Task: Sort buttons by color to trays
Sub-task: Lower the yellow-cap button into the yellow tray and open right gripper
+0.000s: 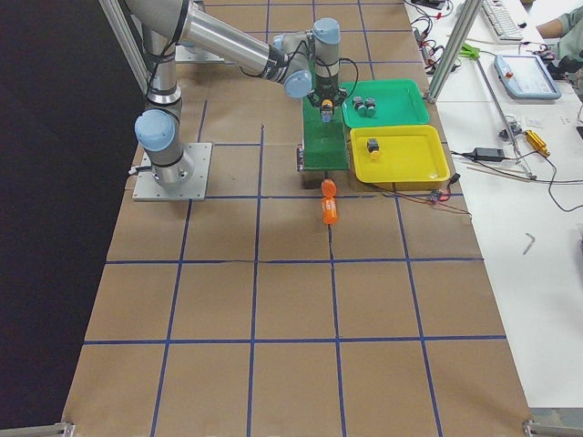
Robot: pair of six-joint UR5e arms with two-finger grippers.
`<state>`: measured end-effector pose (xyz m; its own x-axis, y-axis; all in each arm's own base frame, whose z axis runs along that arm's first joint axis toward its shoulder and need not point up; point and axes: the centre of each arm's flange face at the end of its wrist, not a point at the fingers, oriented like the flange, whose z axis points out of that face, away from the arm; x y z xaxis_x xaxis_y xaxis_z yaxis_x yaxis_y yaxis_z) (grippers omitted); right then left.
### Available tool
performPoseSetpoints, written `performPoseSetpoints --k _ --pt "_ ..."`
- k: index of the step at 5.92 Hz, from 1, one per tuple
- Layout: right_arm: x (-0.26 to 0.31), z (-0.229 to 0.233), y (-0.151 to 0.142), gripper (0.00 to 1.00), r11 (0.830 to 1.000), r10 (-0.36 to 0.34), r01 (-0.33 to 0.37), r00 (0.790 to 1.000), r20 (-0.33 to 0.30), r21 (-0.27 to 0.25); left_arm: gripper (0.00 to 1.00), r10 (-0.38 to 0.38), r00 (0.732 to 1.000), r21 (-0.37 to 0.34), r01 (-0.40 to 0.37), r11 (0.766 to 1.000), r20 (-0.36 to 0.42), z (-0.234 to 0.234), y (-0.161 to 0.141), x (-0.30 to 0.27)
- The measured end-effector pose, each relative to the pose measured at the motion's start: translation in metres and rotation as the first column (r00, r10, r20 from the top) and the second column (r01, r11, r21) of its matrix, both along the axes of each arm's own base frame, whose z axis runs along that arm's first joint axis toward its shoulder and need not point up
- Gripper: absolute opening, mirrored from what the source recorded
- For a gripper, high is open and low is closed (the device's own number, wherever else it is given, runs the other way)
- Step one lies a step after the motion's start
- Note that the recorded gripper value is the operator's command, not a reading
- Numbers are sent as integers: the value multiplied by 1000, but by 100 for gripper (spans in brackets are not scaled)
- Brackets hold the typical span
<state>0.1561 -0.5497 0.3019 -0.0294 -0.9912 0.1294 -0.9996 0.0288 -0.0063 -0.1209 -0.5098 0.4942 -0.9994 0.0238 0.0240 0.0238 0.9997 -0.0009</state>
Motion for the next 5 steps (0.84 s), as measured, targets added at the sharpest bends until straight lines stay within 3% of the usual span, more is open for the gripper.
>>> performPoseSetpoints --k 1,3,4,5 --pt "-19 21 -20 10 998 45 -45 999 -12 -40 99 0 1000 -3 0 1000 0 1 1 0" --pt "-40 12 -105 11 984 156 -159 987 -42 -78 99 -2 1000 -7 2 1000 1 3 3 -1" --pt "-52 -11 -152 31 979 186 -189 981 -48 -81 99 -2 1000 -9 2 1000 2 5 3 -1" --pt "-63 -40 -189 99 977 196 -199 979 -47 -80 99 -2 1000 -10 2 1000 2 5 4 -1"
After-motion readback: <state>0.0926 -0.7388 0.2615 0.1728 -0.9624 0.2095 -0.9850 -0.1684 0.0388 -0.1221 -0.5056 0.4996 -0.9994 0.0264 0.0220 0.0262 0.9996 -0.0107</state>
